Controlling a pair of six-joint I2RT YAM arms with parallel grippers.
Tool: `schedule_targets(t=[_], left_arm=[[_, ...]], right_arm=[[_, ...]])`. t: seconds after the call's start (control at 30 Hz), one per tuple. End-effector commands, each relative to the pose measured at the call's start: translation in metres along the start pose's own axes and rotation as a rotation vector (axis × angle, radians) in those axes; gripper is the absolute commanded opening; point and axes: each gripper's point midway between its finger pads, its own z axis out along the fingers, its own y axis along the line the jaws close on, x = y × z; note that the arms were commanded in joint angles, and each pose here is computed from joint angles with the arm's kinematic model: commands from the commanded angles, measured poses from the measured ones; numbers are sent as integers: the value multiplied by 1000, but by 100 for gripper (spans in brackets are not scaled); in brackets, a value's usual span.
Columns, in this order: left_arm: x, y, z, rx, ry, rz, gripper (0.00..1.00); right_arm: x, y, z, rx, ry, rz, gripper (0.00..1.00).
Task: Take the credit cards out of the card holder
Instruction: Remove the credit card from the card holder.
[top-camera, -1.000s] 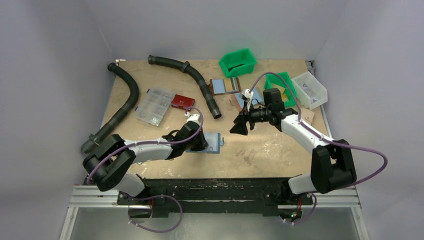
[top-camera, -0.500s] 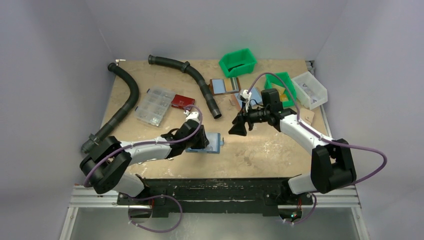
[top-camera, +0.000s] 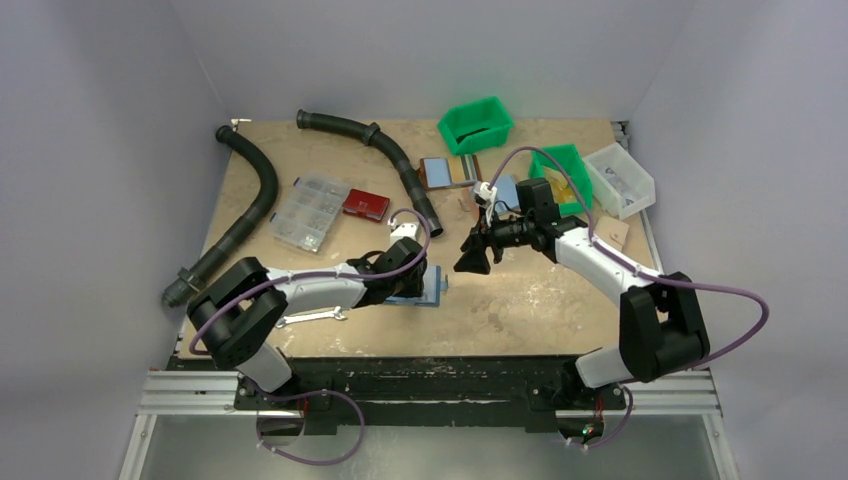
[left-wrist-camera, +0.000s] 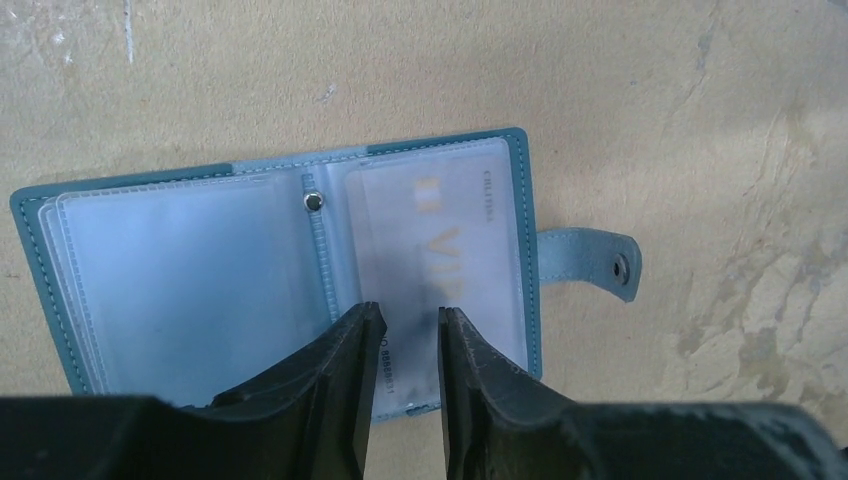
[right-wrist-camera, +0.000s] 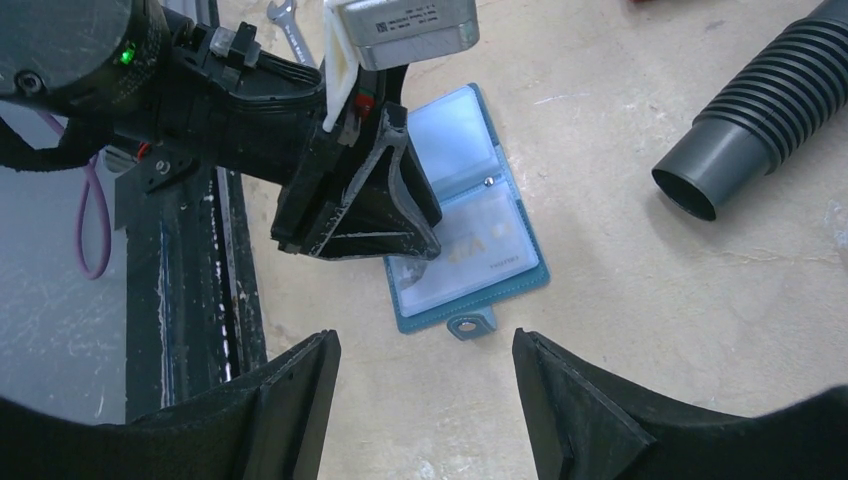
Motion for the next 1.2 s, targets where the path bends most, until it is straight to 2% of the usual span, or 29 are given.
schedule_targets(t=[0.0,0.13,0.3,0.57,0.7,0.97,1.17], left_arm=[[-1,9,5,-89,-2,53,28],[9,11,13,-117,32,71,20],[23,18,24,-148,74,85,0],[4,4,7,-40,-20,43,0],[10,7,7,-3,-2,18,0],[26,10,19,13,34,-1,0],[38,26,21,-19,54,-26,0]], right_arm=[[-16,-1,-1,5,-16,-55,72],[-16,-1,-1,6,-15,-57,72],[-16,0,-1,4,-13,-57,72],[-10,3,7,-14,5,-47,72],[-3,8,20,-42,26,-20,72],[13,-10,48,-8,21,274,71],[19,-20,59,31,13,381,70]])
